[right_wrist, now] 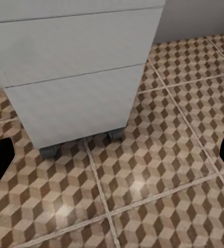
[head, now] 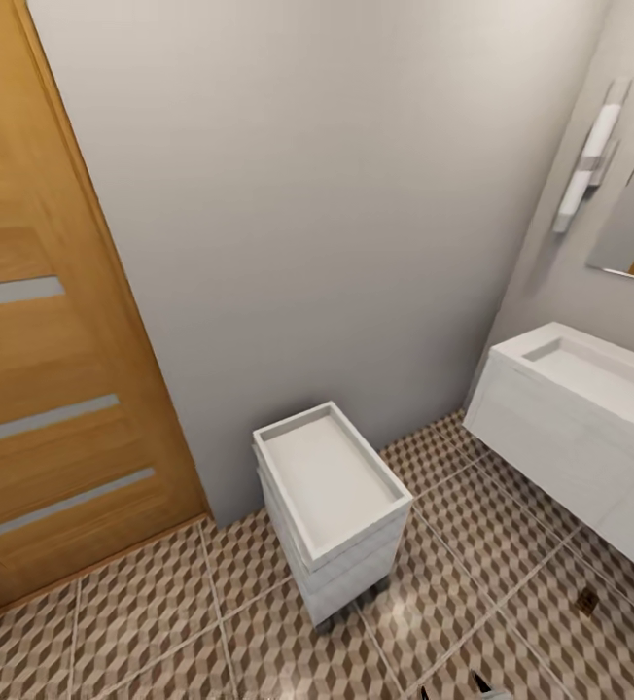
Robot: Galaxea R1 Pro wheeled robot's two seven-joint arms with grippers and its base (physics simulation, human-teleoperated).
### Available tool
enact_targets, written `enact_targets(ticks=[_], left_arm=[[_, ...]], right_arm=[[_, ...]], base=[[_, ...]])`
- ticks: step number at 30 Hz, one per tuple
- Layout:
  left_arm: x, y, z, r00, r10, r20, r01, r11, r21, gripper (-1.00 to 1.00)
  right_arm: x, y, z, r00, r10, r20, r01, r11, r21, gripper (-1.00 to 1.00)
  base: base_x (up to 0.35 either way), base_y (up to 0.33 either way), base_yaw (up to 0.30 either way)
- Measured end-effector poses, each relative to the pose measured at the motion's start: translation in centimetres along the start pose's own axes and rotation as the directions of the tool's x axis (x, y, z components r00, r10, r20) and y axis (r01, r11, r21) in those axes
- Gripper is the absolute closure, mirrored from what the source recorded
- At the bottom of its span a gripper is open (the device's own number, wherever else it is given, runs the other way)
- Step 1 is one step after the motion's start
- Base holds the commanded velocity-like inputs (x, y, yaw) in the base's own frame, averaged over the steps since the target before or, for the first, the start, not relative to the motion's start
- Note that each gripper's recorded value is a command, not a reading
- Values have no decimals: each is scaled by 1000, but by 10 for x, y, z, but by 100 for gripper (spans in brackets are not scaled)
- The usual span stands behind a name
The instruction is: Take the four mousetraps from the cabinet in the bathroom and place them on the bathroom floor. Make sure all four end up on the same floor surface, and ensure that at least two of them are either under or directly next to the same bathroom sink.
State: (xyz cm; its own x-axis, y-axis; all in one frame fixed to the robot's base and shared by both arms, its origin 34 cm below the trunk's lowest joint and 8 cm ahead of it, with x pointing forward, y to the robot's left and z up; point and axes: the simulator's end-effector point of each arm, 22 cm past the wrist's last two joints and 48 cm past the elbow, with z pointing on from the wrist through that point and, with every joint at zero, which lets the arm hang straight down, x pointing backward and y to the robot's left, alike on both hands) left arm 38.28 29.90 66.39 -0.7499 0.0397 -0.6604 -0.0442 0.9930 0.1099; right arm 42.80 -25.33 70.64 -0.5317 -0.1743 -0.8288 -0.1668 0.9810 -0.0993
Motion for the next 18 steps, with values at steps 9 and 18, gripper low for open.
enact_targets(ticks=[9,18], left_arm=[[0,0,0,1000,0,0,0,1000,2,-100],[0,0,0,1000,0,0,0,1000,1,-100]], right_arm=[[0,0,0,1000,0,0,0,1000,0,-100],[0,1,0,1000,1,0,-1,1000,-1,-100]], base=[[0,0,289],[0,0,289]])
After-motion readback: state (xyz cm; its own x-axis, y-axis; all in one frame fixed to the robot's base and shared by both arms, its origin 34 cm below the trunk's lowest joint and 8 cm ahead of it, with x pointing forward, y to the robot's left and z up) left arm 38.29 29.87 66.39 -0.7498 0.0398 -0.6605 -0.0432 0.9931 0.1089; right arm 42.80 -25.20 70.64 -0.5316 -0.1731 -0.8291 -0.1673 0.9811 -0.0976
